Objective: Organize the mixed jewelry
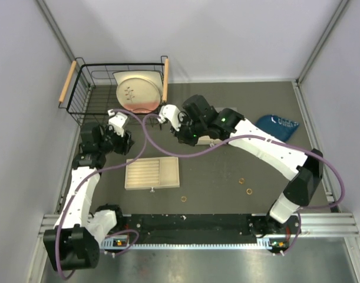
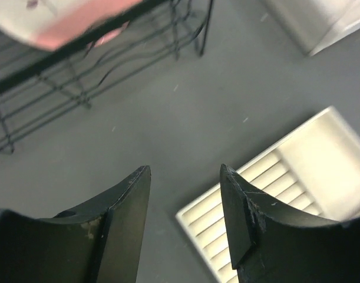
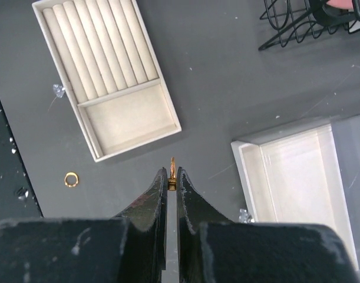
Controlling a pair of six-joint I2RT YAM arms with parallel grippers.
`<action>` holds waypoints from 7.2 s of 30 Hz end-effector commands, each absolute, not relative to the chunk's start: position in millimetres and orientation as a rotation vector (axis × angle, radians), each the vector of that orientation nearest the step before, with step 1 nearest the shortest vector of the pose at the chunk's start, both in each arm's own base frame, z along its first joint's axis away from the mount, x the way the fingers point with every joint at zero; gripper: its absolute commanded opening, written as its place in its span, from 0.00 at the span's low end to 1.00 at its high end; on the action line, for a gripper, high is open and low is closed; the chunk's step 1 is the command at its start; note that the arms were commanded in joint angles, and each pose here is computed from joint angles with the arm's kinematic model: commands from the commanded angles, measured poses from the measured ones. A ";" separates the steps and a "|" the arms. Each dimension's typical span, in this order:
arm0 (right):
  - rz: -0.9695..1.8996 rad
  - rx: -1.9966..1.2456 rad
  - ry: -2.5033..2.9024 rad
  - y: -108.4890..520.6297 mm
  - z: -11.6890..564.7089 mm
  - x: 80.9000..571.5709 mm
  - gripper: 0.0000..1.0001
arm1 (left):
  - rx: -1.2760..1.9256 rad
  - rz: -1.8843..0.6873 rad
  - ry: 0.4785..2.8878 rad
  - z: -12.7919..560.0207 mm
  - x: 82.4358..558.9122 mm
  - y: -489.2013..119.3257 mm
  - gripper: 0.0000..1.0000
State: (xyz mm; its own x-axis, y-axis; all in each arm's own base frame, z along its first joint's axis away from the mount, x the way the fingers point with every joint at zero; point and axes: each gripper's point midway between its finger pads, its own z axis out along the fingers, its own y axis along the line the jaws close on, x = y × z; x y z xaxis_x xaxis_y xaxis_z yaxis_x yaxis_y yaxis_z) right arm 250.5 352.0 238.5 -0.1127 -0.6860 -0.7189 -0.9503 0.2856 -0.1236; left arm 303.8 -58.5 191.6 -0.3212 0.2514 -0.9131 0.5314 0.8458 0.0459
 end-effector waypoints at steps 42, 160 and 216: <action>0.441 -1.338 1.890 338.2 233.3 268.5 0.00 | 1.312 -0.163 2.404 33.8 252.2 -47.7 0.50; 0.198 -1.553 1.851 356.8 156.6 260.7 0.54 | 0.479 -0.311 1.978 195.7 312.8 -17.1 0.59; 0.078 -1.625 2.333 113.4 24.7 185.6 0.34 | 0.586 -0.572 1.914 201.3 305.5 -58.1 0.64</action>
State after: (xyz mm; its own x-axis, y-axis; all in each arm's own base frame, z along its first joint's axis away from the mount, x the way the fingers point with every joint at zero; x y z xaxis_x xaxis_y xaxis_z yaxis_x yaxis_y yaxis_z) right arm 182.7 111.8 28.7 -0.3088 -0.9153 -0.2587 -0.9286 0.3489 -0.1263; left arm 298.6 -57.4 185.4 -0.4311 0.1308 -0.8928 0.6028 0.7780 -0.1771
